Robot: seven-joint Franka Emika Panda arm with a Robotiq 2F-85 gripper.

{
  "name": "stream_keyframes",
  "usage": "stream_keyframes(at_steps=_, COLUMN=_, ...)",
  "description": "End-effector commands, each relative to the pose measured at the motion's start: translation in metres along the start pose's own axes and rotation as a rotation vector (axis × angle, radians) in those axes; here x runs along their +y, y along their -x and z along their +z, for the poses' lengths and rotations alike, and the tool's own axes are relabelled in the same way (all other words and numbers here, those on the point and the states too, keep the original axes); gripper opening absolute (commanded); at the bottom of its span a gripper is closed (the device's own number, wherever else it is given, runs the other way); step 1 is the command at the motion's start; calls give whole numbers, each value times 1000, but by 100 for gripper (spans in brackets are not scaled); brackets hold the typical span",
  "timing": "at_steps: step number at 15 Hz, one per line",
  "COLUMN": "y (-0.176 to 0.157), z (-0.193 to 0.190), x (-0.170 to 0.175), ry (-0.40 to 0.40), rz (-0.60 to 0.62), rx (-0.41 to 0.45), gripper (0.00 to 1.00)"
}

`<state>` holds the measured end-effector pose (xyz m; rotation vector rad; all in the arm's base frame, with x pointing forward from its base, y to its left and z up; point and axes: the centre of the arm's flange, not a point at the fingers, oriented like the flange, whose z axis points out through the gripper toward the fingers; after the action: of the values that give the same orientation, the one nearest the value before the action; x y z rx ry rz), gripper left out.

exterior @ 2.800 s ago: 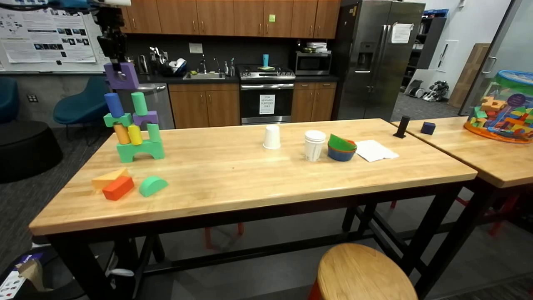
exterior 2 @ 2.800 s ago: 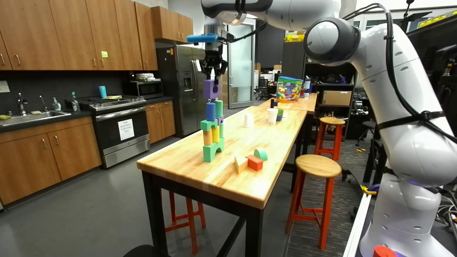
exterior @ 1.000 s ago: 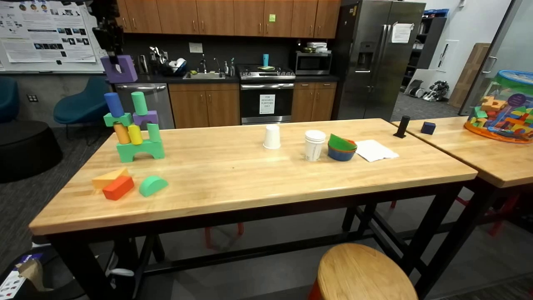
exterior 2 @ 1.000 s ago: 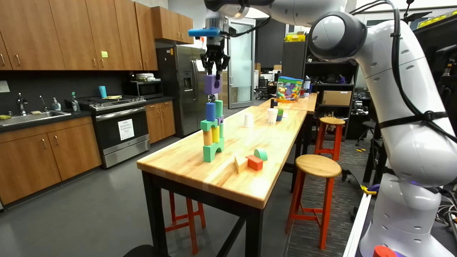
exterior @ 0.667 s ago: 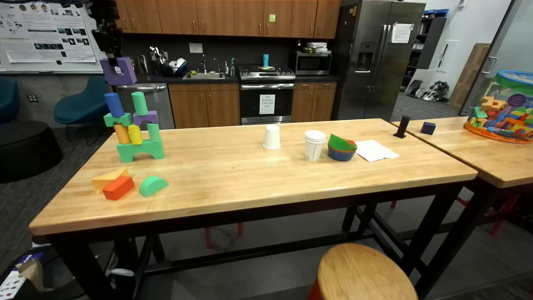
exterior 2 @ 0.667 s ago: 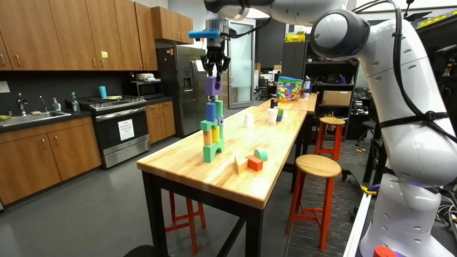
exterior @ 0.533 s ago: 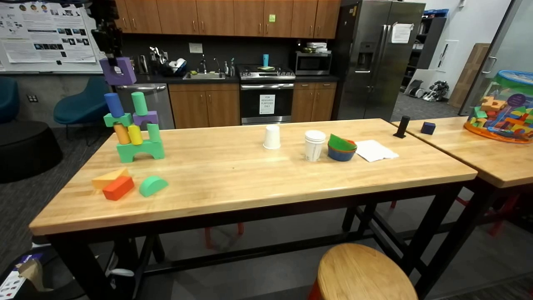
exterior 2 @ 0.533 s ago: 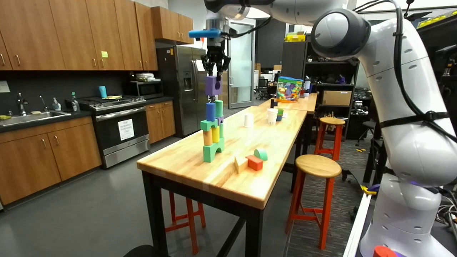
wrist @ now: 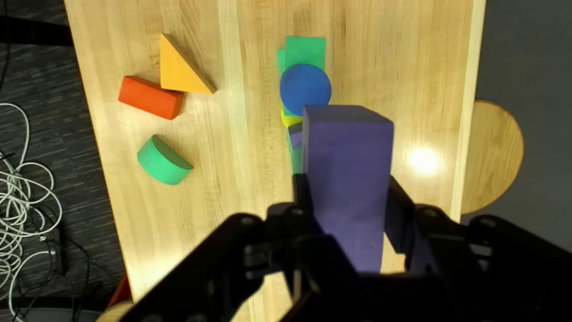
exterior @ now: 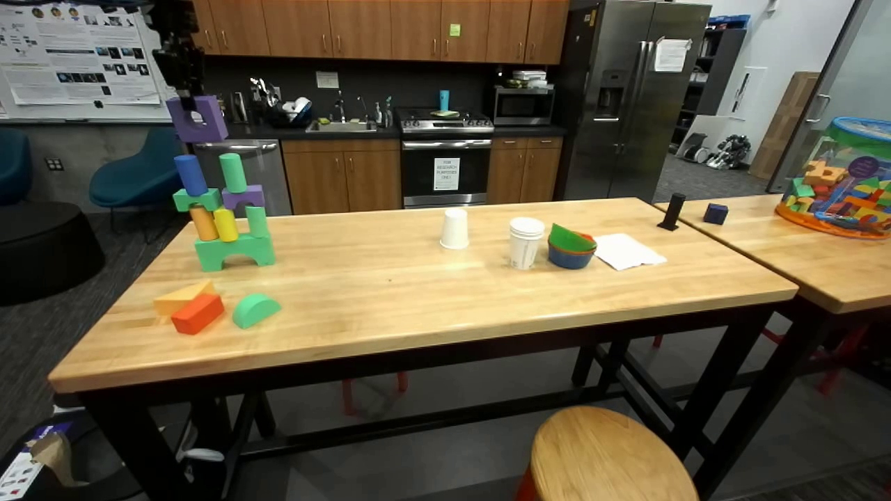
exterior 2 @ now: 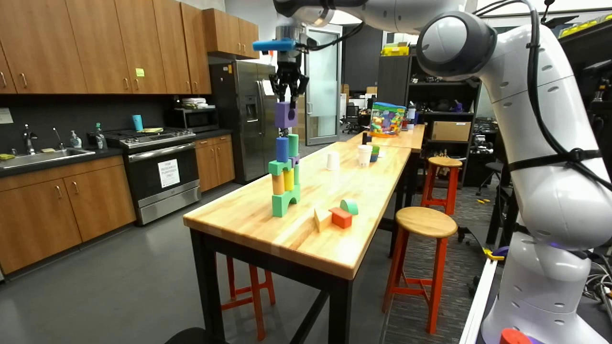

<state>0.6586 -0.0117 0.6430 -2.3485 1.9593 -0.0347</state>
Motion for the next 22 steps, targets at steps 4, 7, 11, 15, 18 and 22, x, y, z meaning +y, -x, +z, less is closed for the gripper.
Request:
stream_keyframes(at_steps=4, y=0, z=0, x=0, ry=0, rz=0, rx=0, gripper=40)
stream_keyframes(at_steps=7, y=-5, z=1, x=-3, ry=10, rz=-8, rx=-3, gripper=15)
stream_keyframes(at_steps=11, y=-13, z=7, x=-10, ry=24, rz=-8, rx=-4, gripper=15)
stream_keyframes(at_steps=15, y=-15, z=8, x=-15, ry=35, rz=-10, rx=0, gripper=15)
stream_keyframes(at_steps=18, y=-13, z=9, x=-18, ry=42, rz=-12, rx=-2, gripper=15)
stream_keyframes(at_steps=22, y=-11, z=10, x=-20, ry=51, rz=-12, rx=2, gripper=15)
